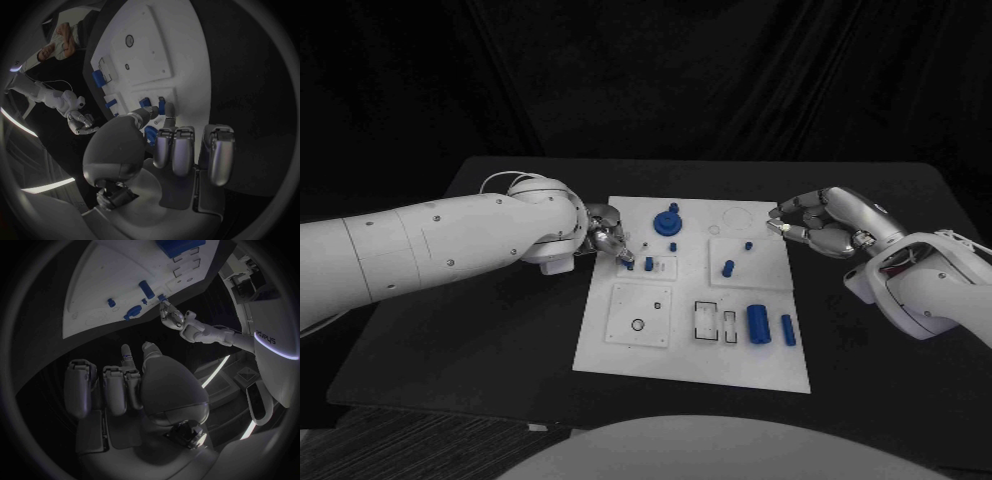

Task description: Assemble the parts on the task board

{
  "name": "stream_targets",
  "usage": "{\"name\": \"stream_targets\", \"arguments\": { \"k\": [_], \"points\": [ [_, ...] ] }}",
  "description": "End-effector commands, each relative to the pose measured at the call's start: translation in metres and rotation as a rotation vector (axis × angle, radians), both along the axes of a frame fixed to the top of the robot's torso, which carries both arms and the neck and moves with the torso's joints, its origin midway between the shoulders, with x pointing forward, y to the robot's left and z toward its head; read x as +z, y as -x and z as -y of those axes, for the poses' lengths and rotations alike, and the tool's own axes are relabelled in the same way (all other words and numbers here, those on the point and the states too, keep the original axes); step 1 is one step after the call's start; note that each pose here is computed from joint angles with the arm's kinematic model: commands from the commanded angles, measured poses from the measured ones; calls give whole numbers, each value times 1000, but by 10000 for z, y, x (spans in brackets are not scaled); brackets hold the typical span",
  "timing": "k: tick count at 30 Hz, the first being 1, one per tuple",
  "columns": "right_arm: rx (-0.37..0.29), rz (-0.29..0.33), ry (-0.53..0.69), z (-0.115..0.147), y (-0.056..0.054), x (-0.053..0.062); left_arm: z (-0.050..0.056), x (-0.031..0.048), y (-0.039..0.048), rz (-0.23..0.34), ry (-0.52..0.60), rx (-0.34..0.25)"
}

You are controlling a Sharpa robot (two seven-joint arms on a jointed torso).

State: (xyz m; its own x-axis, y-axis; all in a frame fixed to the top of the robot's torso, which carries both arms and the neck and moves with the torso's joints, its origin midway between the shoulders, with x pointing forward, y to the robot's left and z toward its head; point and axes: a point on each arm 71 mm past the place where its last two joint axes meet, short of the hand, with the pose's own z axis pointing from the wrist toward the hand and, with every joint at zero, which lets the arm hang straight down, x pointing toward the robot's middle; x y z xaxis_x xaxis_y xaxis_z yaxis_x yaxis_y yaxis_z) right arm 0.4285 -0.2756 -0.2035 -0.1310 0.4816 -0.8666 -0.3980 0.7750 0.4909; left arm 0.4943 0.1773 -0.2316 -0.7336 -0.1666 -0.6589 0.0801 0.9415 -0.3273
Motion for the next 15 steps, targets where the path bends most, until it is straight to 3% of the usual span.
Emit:
{"name": "stream_targets", "arguments": {
  "k": [1,15],
  "points": [
    [-5,2,-1,5,6,-6,20,-30,21,-14,1,-12],
    [-7,-3,1,3,4,-16,28,-58,42,-29,-10,-17]
  ]
}}
